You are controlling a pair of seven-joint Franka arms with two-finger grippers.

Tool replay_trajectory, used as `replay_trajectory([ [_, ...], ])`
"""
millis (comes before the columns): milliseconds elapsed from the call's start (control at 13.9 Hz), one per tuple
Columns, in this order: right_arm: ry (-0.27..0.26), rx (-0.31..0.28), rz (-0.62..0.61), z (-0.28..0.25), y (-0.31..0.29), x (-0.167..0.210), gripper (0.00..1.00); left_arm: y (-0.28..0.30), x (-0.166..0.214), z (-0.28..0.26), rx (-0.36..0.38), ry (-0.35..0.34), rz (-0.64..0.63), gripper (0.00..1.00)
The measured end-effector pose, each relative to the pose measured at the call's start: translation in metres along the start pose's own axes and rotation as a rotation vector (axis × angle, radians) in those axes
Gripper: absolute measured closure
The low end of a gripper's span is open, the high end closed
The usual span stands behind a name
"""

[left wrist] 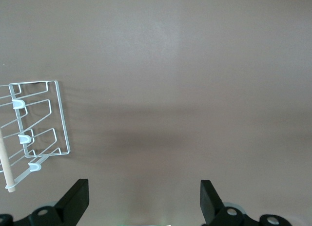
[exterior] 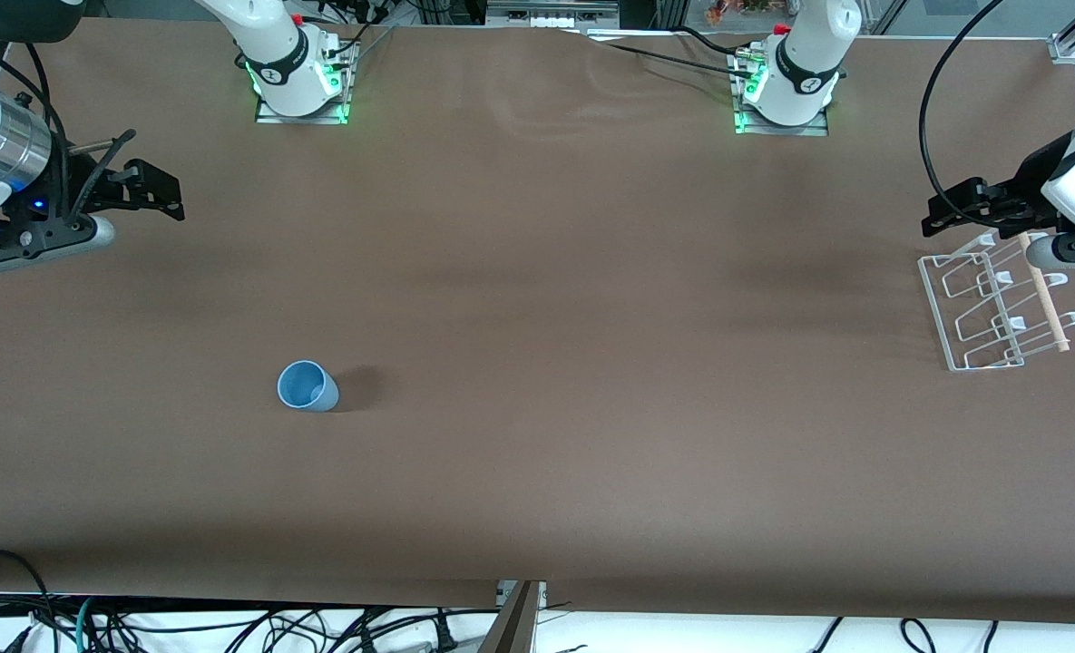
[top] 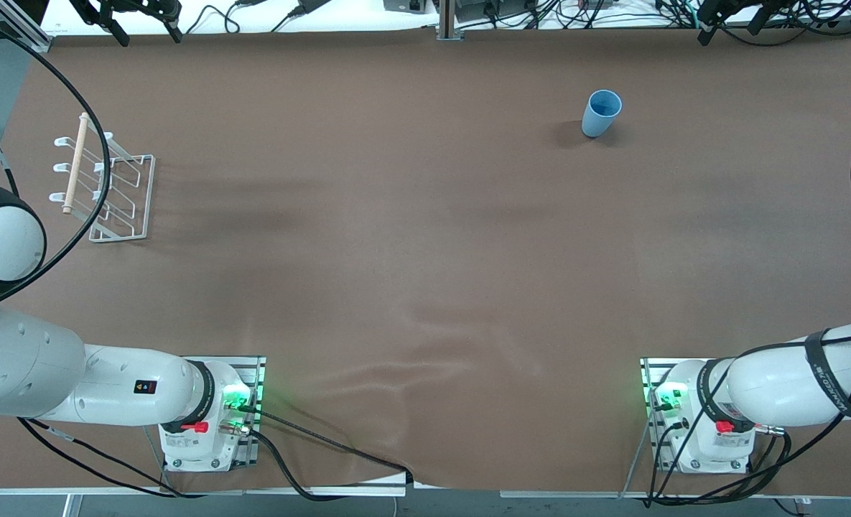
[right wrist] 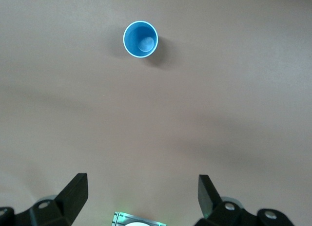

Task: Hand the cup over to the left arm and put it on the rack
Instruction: 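Move the right gripper from rest toward the light blue cup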

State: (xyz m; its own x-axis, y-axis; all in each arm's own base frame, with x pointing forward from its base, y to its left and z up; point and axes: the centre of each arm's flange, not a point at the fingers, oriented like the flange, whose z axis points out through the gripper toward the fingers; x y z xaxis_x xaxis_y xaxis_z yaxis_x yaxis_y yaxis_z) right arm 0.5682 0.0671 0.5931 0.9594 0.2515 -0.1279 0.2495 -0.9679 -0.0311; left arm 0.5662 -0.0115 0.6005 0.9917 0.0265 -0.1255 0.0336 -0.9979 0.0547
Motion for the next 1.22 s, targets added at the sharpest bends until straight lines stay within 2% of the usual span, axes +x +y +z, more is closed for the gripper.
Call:
replay_trajectory([
  [359,0.007,-0.001,0.034,-0.003,0.0,-0.001,0.0,0.0,0.0,0.0,0.0,0.0,0.0,0.0],
  [647,0.048,-0.008,0.045,-0.005,0.002,0.004,0.0,0.0,0.0,0.0,0.0,0.0,0.0,0.0],
  [1222,0.03,-0.012,0.064,0.005,0.01,0.009,0.0,0.0,0.0,0.0,0.0,0.0,0.0,0.0],
])
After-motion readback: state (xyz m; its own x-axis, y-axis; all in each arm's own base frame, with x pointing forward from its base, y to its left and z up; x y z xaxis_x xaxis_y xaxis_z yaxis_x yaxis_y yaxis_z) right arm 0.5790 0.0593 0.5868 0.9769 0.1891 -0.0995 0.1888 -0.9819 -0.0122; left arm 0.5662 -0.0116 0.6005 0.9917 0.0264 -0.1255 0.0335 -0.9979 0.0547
